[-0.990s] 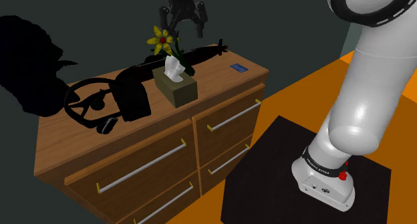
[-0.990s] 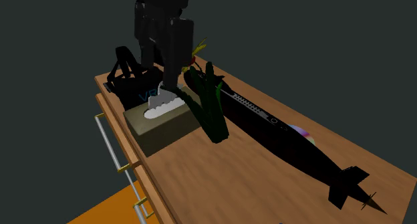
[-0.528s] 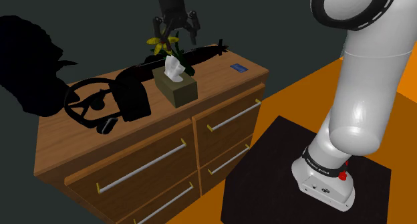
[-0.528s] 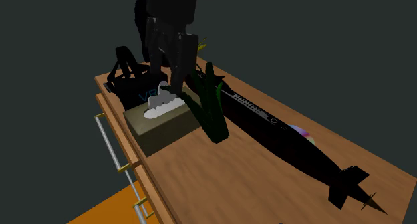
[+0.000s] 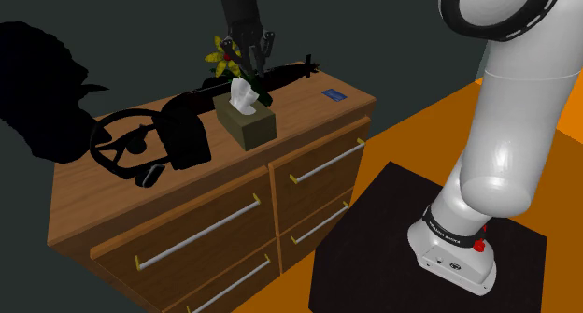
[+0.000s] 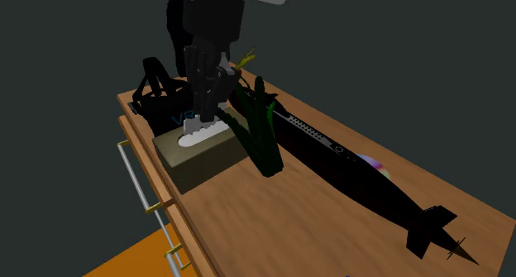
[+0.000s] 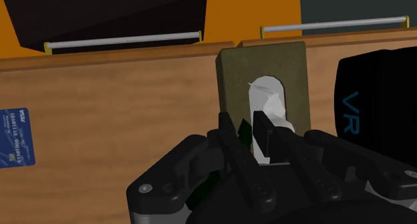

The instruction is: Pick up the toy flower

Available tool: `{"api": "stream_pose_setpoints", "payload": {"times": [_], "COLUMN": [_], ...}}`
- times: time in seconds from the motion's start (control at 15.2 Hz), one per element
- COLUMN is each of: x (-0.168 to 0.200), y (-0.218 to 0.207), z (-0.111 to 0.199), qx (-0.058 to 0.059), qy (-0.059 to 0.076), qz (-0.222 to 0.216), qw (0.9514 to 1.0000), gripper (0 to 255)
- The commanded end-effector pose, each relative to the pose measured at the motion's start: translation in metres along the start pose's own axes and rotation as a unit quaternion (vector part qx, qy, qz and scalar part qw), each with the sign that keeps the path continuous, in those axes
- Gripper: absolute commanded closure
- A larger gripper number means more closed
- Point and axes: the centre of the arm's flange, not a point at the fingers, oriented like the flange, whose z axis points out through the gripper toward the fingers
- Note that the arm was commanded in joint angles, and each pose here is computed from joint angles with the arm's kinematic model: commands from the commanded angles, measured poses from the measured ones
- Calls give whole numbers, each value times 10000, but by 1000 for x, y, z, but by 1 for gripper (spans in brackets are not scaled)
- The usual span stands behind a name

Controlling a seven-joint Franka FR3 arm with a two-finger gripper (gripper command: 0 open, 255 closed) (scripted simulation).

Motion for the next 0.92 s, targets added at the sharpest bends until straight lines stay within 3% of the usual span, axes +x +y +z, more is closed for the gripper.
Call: {"api": "stream_pose_setpoints", "payload": {"times": [0.0, 0.26, 0.86], "x": [0, 1, -12], "y": [0, 0, 0], "z": [0, 0, -46], "qx": [-1, -1, -1], "qy": [0, -1, -1], "qz": [2, 2, 2], "qw": [10000, 10000, 10000], "gripper": [255, 255, 255]}}
